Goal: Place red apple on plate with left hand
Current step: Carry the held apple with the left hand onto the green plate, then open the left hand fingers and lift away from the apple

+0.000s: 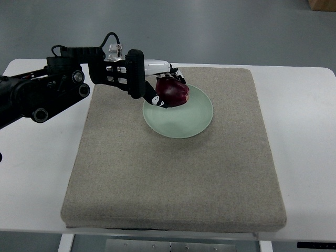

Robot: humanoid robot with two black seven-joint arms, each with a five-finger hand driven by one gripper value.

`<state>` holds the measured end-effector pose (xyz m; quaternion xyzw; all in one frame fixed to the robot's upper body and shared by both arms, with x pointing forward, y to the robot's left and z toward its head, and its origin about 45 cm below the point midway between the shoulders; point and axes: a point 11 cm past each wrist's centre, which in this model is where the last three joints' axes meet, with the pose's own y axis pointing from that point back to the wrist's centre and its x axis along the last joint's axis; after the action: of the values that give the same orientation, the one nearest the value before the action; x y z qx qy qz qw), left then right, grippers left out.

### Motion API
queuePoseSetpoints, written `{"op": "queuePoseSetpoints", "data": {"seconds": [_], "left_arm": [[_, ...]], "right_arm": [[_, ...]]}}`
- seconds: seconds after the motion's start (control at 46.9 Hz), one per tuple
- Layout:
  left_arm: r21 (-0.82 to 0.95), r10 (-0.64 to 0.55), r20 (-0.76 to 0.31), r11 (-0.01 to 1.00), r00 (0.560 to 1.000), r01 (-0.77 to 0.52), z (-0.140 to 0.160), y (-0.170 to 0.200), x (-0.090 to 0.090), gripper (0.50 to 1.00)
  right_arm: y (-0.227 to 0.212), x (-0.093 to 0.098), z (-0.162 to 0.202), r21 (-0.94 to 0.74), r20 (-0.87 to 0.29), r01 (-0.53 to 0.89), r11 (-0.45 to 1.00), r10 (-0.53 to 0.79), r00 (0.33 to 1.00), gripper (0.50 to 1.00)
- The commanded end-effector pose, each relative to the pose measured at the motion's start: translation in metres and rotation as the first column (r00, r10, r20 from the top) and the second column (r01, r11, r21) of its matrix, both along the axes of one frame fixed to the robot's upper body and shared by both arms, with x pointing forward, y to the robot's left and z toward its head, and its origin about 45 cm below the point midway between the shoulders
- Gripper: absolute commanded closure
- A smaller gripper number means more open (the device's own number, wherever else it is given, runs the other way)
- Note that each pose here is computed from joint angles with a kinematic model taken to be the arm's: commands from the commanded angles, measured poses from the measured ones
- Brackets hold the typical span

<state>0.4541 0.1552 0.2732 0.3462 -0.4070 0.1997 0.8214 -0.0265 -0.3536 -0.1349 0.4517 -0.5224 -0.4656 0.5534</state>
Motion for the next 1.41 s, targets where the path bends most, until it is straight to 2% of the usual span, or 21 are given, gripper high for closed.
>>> {"op": "queuePoseSetpoints", "data": {"seconds": [0.0, 0.427, 0.47, 0.512, 0.534, 0.619, 0.704, 0.747, 0.811, 0.918, 1.174, 1.259, 1.28, 1.387], "left_arm": [[0.013, 0.004, -0.013, 1.0, 1.0, -0.004, -0.011, -0.001, -0.001, 1.0], [0.025, 0.014, -0.038, 1.0, 0.999, -0.013, -0.029, 0.002, -0.005, 0.999], [0.021, 0.017, -0.041, 1.0, 0.999, -0.017, -0.029, 0.003, -0.005, 0.918], [0.009, 0.021, -0.051, 1.0, 0.999, -0.02, -0.031, 0.002, -0.006, 0.8], [0.006, 0.022, -0.055, 1.0, 0.998, -0.021, -0.032, 0.002, -0.007, 0.768], [-0.009, 0.038, -0.035, 0.999, 0.999, -0.038, -0.034, 0.004, -0.007, 0.727], [-0.034, 0.054, -0.001, 0.998, 0.999, -0.054, -0.031, 0.004, -0.004, 0.611], [-0.042, 0.062, 0.013, 0.997, 0.998, -0.062, -0.03, 0.005, -0.004, 0.602], [-0.059, 0.076, 0.024, 0.995, 0.997, -0.074, -0.03, 0.005, -0.003, 0.562], [-0.068, 0.082, 0.019, 0.994, 0.996, -0.08, -0.031, 0.006, -0.003, 0.544], [-0.076, 0.076, 0.007, 0.994, 0.997, -0.075, -0.035, 0.003, -0.007, 0.54], [-0.104, 0.08, 0.002, 0.991, 0.997, -0.079, -0.03, 0.002, -0.007, 0.525], [-0.117, 0.086, -0.004, 0.989, 0.996, -0.086, -0.028, 0.003, -0.006, 0.506], [-0.23, 0.133, -0.079, 0.962, 0.988, -0.148, -0.019, 0.007, -0.003, 0.506]], "right_arm": [[0.0, 0.0, 0.0, 0.0, 0.0, 0.0, 1.0, 0.0, 1.0, 0.568], [0.0, 0.0, 0.0, 0.0, 0.0, -0.001, 1.0, 0.001, 1.0, 0.57], [0.0, 0.001, 0.0, 0.0, 0.002, 0.0, 1.0, 0.0, 1.0, 0.568], [0.0, 0.0, 0.0, 0.0, 0.0, 0.0, 1.0, 0.0, 1.0, 0.568], [0.0, 0.0, 0.0, 0.0, -0.002, -0.001, 1.0, 0.001, 1.0, 0.568], [0.0, 0.0, 0.0, 0.0, 0.0, -0.001, 1.0, 0.001, 1.0, 0.568], [0.0, 0.0, 0.0, 0.0, 0.0, -0.001, 1.0, 0.001, 1.0, 0.57], [0.0, 0.0, 0.0, 0.0, -0.002, -0.001, 1.0, 0.001, 1.0, 0.568], [0.0, 0.0, 0.0, 0.0, 0.0, 0.0, 1.0, 0.0, 1.0, 0.568], [0.0, 0.0, 0.0, 0.0, 0.0, 0.0, 1.0, 0.0, 1.0, 0.568], [0.0, 0.0, 0.0, 0.0, 0.0, 0.0, 1.0, 0.0, 1.0, 0.568], [0.0, 0.0, 0.0, 0.0, -0.002, -0.001, 1.0, 0.001, 1.0, 0.568], [0.0, 0.0, 0.0, 0.0, 0.0, -0.001, 1.0, 0.001, 1.0, 0.57], [0.0, 0.0, 0.0, 0.0, 0.0, 0.0, 1.0, 0.0, 1.0, 0.57]]}}
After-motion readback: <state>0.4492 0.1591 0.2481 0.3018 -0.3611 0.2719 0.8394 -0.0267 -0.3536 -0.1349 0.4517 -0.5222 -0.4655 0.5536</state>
